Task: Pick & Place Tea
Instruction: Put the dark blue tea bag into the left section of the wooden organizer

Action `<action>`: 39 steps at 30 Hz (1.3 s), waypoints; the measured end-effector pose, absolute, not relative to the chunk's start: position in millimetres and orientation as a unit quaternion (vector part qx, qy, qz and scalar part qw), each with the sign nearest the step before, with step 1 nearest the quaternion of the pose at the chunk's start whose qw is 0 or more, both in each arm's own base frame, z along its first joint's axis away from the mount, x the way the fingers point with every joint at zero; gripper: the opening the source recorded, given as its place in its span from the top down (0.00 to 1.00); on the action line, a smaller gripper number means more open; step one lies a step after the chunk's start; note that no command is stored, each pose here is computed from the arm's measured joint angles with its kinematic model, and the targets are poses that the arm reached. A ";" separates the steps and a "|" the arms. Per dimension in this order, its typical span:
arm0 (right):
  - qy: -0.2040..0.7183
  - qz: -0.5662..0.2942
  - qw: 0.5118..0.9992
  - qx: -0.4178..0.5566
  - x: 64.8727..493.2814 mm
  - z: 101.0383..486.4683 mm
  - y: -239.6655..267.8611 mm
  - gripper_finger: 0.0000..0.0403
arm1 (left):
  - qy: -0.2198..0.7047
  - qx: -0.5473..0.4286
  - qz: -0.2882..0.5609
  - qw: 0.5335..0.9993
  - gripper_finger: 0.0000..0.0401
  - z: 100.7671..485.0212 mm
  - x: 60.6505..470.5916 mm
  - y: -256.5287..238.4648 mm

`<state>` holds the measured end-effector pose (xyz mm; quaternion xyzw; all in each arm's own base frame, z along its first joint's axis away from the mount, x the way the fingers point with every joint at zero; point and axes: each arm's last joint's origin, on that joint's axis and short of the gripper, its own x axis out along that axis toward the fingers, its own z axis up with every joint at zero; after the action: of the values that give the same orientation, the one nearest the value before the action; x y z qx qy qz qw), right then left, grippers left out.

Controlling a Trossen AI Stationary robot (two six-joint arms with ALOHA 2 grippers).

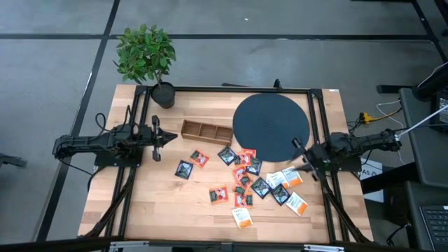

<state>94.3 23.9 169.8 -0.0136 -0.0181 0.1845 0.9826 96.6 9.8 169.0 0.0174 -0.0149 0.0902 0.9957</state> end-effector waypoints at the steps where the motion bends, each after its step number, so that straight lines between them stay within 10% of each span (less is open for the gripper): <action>1: -0.012 0.150 0.989 -0.010 95.0 168.8 22.0 0.67 | -0.015 0.014 0.091 0.996 0.96 169.1 96.6 9.9; 39: -0.028 -0.026 0.998 0.055 96.4 172.2 11.9 0.67 | -0.005 0.051 0.216 0.975 0.97 169.9 96.2 16.9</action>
<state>96.4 11.9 172.2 0.0549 -0.0283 -0.0257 0.9978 96.2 16.9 169.9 0.0512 -0.0053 0.2160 0.9750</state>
